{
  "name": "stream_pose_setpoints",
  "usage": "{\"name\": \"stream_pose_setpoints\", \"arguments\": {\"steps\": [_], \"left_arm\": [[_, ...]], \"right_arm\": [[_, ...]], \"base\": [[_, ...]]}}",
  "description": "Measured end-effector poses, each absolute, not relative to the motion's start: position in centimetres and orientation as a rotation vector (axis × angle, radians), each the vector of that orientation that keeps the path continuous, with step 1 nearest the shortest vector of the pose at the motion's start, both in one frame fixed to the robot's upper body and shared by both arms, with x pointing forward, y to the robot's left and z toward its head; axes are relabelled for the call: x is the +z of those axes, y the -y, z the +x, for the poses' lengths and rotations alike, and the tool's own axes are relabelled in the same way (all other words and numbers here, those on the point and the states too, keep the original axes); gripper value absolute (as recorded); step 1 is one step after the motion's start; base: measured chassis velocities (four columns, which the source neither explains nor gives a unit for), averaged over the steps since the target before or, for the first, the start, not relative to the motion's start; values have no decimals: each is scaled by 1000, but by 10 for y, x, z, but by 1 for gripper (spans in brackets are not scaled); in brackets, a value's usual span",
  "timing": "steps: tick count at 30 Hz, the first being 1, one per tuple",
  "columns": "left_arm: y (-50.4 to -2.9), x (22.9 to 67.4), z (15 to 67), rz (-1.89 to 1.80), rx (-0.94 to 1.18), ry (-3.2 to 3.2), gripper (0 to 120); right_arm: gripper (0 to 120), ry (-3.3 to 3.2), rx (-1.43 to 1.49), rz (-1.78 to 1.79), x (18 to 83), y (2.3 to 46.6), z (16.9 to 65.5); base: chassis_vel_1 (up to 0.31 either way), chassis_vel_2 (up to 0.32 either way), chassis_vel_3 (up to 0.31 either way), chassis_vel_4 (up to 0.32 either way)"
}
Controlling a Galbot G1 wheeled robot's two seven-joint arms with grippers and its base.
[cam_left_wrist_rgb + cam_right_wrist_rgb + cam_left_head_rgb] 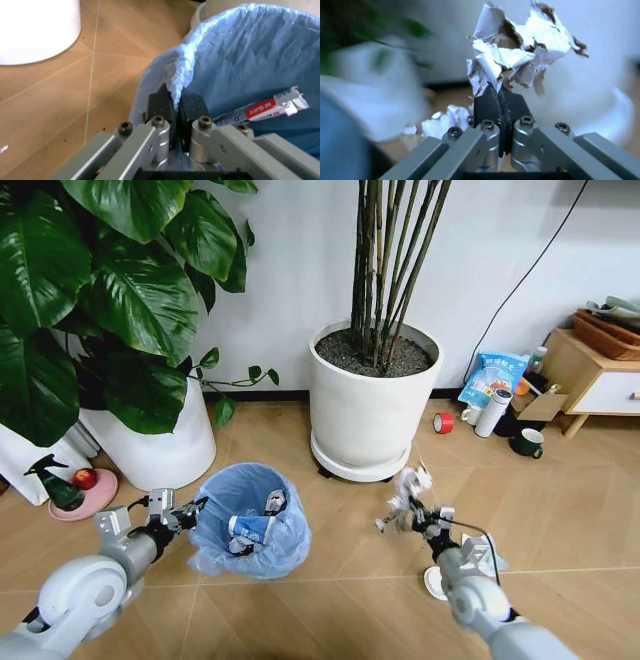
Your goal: Pick up the trash bin and place the garbage on the floor into it.
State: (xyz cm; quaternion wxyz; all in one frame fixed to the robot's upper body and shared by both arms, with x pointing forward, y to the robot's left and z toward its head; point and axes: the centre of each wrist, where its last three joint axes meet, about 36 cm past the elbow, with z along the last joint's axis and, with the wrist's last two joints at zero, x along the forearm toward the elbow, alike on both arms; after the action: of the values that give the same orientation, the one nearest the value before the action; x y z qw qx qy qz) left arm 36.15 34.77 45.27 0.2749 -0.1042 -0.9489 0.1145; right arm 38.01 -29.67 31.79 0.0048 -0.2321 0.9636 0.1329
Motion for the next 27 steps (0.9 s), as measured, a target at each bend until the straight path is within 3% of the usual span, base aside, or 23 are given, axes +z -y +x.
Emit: {"name": "stream_pose_setpoints", "arguments": {"steps": [9, 27], "left_arm": [[-343, 448, 365, -314, 289, 2532, 0], [-336, 452, 372, -391, 277, 2537, 0]], "right_arm": [[0, -2568, 332, -1148, 376, 273, 418], [0, -2241, 308, -1586, 388, 221, 490]], "base": [[0, 0, 0, 0], [0, 0, 0, 0]]}}
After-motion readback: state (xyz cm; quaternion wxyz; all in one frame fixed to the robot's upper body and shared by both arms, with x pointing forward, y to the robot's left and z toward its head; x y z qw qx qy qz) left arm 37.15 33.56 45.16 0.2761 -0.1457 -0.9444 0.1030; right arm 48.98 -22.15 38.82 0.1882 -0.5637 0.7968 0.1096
